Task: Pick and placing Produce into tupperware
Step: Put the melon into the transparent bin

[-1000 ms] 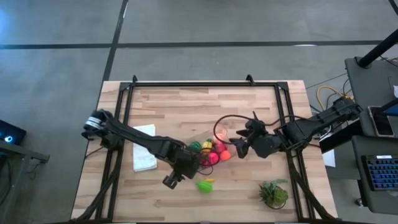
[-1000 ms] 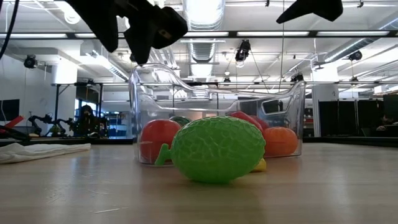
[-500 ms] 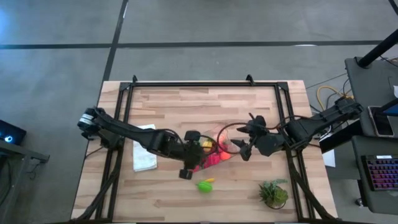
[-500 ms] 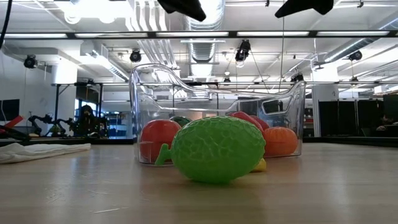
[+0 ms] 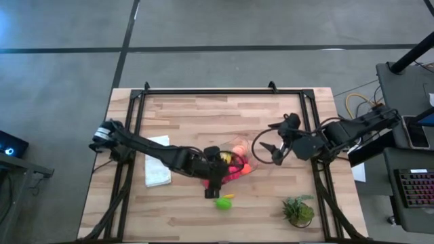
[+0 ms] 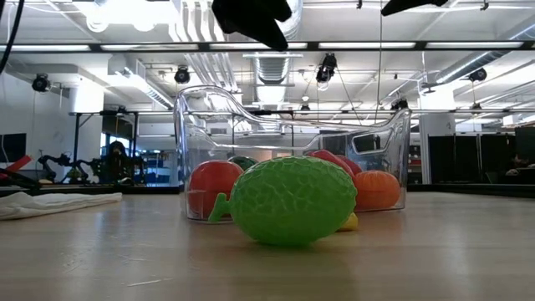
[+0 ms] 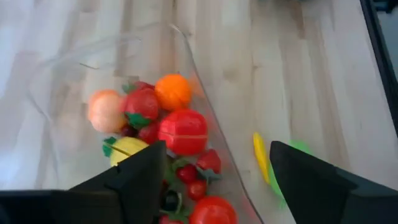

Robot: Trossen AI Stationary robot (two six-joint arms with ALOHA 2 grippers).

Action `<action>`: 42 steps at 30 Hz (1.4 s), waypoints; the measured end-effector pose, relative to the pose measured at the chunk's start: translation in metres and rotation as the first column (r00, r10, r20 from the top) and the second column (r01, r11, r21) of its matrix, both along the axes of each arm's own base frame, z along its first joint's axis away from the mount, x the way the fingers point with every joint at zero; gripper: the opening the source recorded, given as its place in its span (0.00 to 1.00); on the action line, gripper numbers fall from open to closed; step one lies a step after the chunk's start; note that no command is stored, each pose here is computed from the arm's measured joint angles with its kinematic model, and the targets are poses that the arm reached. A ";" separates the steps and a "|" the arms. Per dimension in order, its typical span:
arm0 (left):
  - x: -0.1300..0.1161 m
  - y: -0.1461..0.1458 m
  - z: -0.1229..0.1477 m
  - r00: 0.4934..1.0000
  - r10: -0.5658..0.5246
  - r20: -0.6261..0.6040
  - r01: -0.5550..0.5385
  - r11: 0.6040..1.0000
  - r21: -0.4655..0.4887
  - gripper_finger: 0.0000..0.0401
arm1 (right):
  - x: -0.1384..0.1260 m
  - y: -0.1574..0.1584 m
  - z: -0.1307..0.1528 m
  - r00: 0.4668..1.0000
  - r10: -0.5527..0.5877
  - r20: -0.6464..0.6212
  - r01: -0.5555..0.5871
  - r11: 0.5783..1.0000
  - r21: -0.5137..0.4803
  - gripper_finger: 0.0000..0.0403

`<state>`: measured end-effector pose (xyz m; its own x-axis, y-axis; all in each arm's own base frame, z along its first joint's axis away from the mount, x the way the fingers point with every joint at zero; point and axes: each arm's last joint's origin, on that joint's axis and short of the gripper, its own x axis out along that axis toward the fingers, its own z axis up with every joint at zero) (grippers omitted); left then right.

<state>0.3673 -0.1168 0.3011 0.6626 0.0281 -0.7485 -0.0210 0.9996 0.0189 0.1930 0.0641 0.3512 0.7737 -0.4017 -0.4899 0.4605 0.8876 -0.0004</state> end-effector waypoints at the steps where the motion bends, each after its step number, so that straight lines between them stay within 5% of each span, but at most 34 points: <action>1: -0.001 -0.003 -0.001 1.000 -0.016 -0.007 0.016 1.000 -0.003 0.68 | -0.002 -0.001 0.000 1.000 -0.006 -0.003 0.006 1.000 0.002 0.89; 8: -0.004 -0.032 -0.008 0.974 -0.226 -0.024 0.224 0.972 -0.075 0.65 | -0.012 -0.007 -0.005 0.996 -0.052 -0.073 0.054 0.998 0.018 0.89; 16: 0.009 -0.067 -0.048 0.941 -0.332 -0.071 0.322 0.939 -0.123 0.63 | -0.019 -0.008 -0.017 0.983 -0.088 -0.164 0.103 0.991 0.085 0.89; 34: 0.022 -0.070 -0.085 0.972 -0.144 -0.186 0.119 0.983 -0.139 0.63 | -0.021 -0.008 -0.019 0.978 -0.079 -0.194 0.105 0.986 0.132 0.89; 42: 0.026 -0.072 -0.096 0.968 -0.147 -0.205 0.119 0.983 -0.142 0.63 | -0.021 -0.008 -0.019 0.978 -0.078 -0.193 0.105 0.986 0.133 0.89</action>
<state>0.3934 -0.1883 0.2050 0.4783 -0.1540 -0.8646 0.1026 0.9876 -0.1191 0.1715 0.0564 0.3322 0.6267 -0.3828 -0.6787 0.5437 0.8388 0.0290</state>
